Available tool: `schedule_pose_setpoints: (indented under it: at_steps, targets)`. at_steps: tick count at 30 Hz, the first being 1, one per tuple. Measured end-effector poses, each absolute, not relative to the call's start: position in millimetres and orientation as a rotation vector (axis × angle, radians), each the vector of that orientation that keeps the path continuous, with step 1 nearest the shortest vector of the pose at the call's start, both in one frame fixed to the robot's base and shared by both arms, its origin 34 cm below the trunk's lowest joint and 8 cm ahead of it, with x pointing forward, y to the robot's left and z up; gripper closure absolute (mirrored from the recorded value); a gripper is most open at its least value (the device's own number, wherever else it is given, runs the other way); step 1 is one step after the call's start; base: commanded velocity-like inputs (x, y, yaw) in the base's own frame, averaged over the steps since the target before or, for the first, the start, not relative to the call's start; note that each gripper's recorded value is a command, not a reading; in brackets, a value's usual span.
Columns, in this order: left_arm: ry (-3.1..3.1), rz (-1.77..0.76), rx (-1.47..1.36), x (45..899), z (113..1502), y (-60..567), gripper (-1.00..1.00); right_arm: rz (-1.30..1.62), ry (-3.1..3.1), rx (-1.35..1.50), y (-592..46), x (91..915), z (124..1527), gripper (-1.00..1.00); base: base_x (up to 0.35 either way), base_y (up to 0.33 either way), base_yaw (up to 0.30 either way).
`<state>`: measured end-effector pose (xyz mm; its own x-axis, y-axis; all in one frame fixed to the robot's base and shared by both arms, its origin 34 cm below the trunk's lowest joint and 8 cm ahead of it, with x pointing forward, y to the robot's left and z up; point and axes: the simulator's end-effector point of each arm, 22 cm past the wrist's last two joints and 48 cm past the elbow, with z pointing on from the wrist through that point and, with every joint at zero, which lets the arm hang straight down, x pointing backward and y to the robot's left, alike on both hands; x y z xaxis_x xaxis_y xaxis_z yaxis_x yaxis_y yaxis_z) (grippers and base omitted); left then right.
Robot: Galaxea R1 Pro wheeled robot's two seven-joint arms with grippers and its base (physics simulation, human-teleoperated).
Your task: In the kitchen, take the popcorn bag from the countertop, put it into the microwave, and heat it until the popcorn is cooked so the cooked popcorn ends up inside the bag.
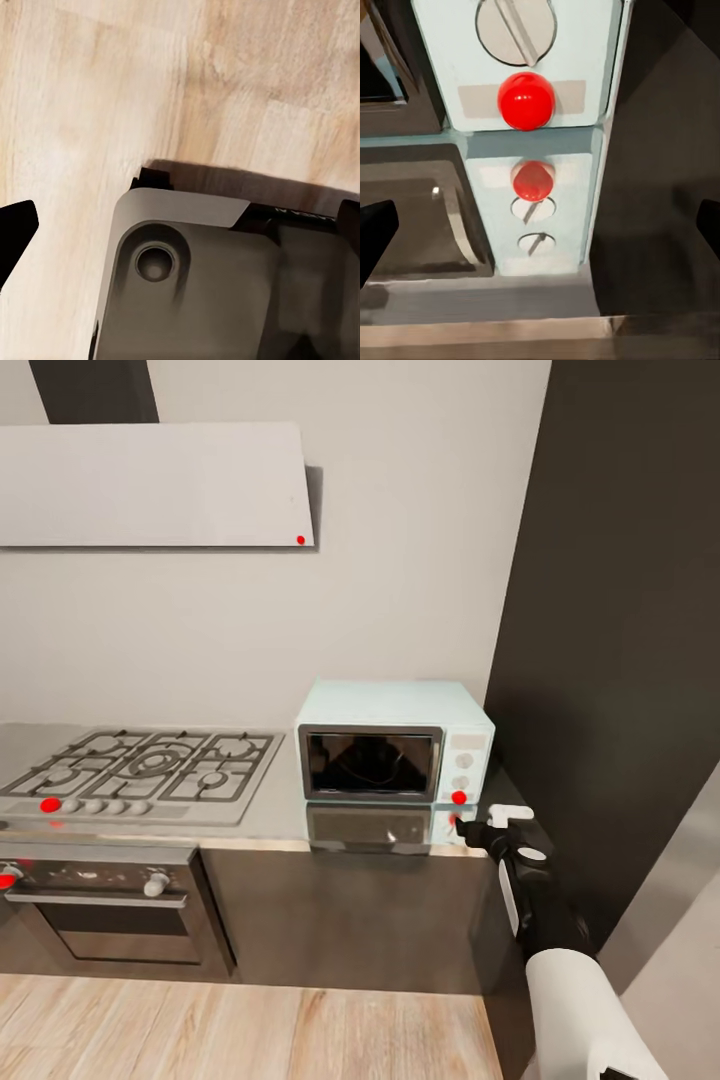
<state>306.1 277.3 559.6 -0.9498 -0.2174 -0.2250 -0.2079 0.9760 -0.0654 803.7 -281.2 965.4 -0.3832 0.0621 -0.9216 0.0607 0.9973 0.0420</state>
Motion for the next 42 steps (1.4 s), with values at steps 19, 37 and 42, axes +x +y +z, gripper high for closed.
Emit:
schedule_pose_setpoints:
  at_steps: [19,37,42]
  targets:
    - [2.890,-0.059,-0.315,306.5,559.5,277.8,-1.00,0.011,1.981,0.087,-278.4,802.1,954.8,-1.00,0.090,0.000,0.000]
    - [2.890,-0.058,-0.315,306.3,559.6,278.4,-1.00,0.008,1.972,0.083,-277.6,802.7,955.5,-1.00,0.096,0.000,0.000]
    - [2.890,-0.058,-0.315,306.5,559.6,278.2,-1.00,0.006,1.975,0.081,-277.6,802.5,954.9,-1.00,0.003,0.000,0.000]
